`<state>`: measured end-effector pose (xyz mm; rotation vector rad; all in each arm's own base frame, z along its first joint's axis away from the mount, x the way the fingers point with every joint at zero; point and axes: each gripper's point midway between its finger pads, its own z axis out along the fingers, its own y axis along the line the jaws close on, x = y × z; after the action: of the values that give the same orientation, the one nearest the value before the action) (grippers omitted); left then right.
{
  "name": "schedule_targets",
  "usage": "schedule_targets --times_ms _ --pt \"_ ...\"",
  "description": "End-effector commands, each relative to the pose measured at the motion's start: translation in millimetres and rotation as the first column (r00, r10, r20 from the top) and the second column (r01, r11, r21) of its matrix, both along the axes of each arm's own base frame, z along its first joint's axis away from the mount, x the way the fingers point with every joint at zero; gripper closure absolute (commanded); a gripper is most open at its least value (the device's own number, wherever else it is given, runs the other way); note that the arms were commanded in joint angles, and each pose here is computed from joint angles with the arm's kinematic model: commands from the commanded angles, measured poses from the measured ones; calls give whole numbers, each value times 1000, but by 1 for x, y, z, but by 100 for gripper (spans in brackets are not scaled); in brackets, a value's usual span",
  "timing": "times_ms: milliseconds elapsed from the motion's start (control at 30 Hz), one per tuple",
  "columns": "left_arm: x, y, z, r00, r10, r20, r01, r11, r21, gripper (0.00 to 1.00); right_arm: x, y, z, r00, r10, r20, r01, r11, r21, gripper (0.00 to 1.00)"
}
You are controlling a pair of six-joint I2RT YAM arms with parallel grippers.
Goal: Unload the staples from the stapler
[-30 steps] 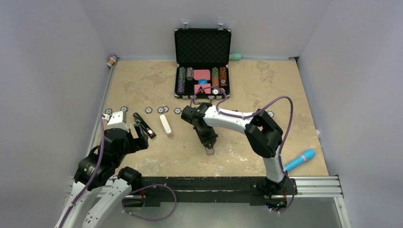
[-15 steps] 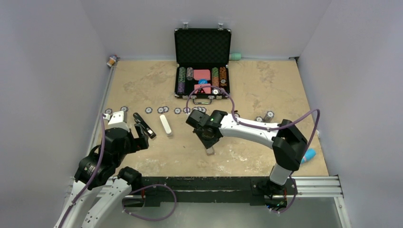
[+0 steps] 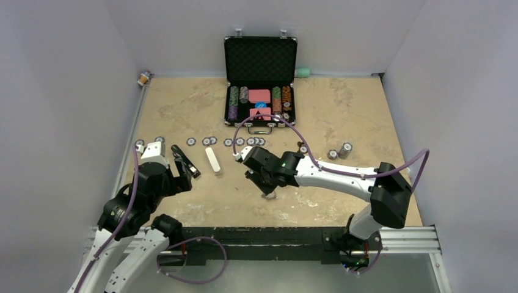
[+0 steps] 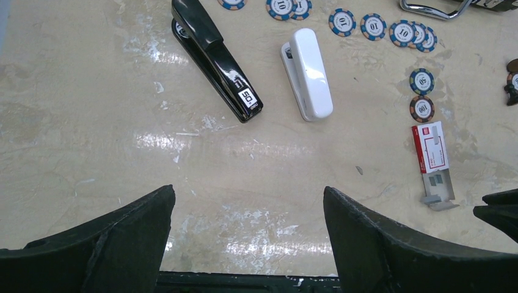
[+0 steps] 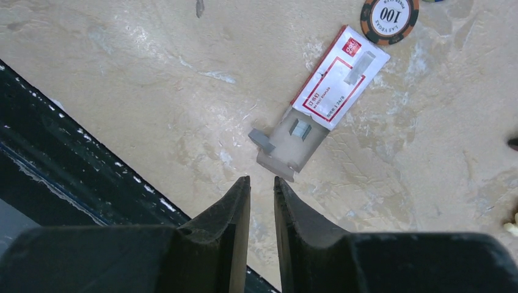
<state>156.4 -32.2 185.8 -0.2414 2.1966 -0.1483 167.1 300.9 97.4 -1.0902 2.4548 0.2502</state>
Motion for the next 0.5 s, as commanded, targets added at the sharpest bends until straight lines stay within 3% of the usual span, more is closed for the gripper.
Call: schedule_targets --times_ms 0,233,467 --pt "6 2 7 999 22 25 -22 1000 1 6 2 7 2 994 102 42 -103 995 19 76" --pt "6 3 8 999 27 26 -27 1000 2 6 4 4 -10 995 92 40 -92 996 -5 77" --pt "6 3 7 999 27 22 -27 1000 3 6 -18 34 3 996 47 -70 -39 993 115 74"
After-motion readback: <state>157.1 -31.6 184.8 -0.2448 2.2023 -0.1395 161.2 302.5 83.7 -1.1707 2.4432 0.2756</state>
